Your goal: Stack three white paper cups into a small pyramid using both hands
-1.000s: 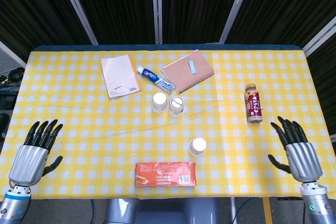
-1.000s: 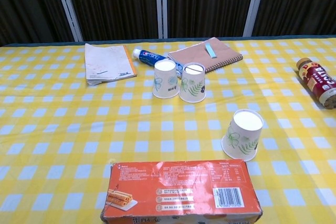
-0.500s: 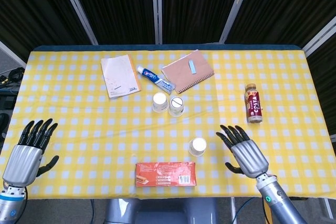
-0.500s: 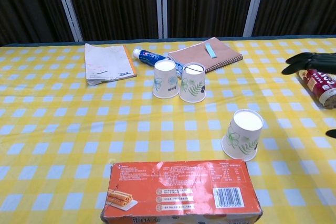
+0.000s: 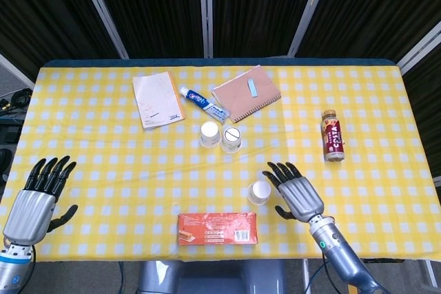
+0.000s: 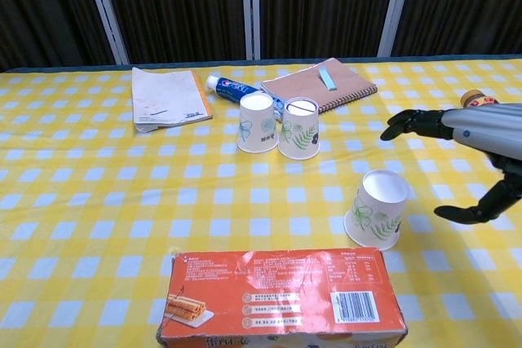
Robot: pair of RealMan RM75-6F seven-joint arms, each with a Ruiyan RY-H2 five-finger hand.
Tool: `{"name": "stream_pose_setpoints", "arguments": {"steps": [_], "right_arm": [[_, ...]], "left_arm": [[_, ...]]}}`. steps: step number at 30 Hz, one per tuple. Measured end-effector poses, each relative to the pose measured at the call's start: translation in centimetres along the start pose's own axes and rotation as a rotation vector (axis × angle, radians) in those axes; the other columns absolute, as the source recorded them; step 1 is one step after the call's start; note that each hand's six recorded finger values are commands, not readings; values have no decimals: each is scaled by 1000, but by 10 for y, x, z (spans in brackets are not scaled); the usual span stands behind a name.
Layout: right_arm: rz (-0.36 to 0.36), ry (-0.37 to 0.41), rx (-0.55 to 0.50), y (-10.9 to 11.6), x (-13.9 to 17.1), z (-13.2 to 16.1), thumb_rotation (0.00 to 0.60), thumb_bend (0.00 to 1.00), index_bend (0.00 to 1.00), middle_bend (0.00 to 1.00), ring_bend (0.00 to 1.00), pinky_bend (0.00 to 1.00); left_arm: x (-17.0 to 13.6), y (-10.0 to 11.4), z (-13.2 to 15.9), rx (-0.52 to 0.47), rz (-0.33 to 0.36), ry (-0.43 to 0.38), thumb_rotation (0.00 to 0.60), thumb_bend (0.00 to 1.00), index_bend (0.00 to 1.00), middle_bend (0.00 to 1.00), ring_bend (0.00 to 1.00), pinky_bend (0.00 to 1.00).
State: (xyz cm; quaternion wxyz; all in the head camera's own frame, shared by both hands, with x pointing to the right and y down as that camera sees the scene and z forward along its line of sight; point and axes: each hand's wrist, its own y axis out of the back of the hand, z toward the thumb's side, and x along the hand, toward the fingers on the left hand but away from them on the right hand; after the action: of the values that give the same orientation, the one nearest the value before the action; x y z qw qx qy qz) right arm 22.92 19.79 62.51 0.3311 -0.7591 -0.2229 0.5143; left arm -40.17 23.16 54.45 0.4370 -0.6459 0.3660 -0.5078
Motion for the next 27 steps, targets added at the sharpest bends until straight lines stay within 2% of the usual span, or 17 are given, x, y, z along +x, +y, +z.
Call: {"name": "stream_pose_setpoints", "arguments": {"steps": [6, 22, 27], "right_arm": [[20, -6, -7, -10, -10, 3, 600, 293, 159, 0, 0, 0], [45, 1, -26, -23, -21, 12, 600, 298, 226, 0, 0, 0], [47, 1, -23, -26, -25, 13, 600, 319, 315, 19, 0, 0]], "left_arm": [[1, -1, 0, 2, -4, 1, 600, 250, 0, 0, 0, 0], [1, -1, 0, -4, -5, 0, 600, 250, 0, 0, 0, 0], [0, 1, 0, -8, -1, -1, 600, 250, 0, 0, 0, 0]]}}
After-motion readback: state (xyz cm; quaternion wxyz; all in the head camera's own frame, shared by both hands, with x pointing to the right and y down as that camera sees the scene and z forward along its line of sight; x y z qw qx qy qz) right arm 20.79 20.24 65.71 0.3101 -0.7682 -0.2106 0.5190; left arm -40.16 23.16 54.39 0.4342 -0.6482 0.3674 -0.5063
